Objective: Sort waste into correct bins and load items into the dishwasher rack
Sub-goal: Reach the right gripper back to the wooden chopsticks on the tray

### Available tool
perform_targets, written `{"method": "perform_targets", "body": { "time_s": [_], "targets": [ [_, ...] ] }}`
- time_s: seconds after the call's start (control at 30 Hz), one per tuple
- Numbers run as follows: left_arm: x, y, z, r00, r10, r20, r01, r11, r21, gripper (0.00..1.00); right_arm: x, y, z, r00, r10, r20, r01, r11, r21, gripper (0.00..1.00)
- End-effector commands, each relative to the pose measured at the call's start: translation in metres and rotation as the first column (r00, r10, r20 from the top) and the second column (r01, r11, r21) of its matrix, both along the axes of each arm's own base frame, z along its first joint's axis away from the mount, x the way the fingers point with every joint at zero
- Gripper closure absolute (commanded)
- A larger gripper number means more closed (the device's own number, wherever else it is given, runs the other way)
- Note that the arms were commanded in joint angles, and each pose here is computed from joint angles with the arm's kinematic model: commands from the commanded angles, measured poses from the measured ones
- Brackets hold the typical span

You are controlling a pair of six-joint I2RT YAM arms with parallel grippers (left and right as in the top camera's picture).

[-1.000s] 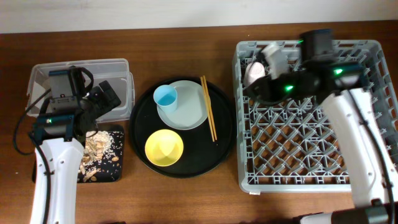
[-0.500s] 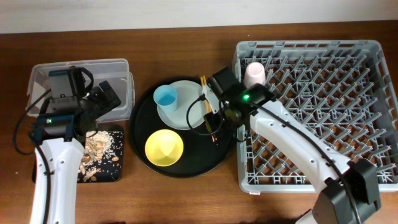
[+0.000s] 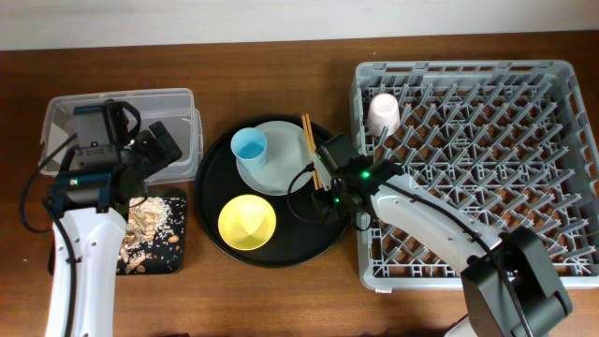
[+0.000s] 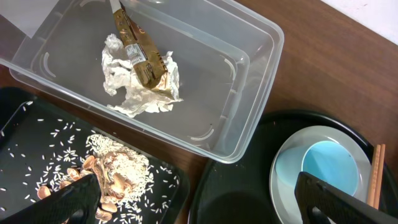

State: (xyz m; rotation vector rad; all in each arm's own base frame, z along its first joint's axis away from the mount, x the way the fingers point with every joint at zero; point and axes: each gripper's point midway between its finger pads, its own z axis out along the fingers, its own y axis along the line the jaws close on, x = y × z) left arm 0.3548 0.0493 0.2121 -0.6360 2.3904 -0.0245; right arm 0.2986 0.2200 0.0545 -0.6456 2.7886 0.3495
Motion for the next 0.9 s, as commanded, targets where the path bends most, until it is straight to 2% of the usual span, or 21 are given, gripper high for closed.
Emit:
{"method": "perform_targets", "body": {
  "time_s": [0.0,0.7,0.87],
  "targets": [
    [0.002,0.001,0.008,1.0,-0.003,0.02,0.003,1.0,0.002,0.01,0.002,-0.001,-0.002,1.0,-0.01,0.014,0.01,1.0,-0.009,0.67],
    [0.002,0.001,0.008,1.0,-0.003,0.02,0.003,1.0,0.002,0.01,0.009,0.002,0.001,0.999,-0.016,0.034,0.015,1.0,0.019,0.66],
    [0.002,0.001,0.008,1.0,-0.003,0.02,0.003,1.0,0.002,0.01,0.011,-0.008,0.021,0.991,-0.057,-0.125,0.082,0.975,0.206,0.66]
  ]
}}
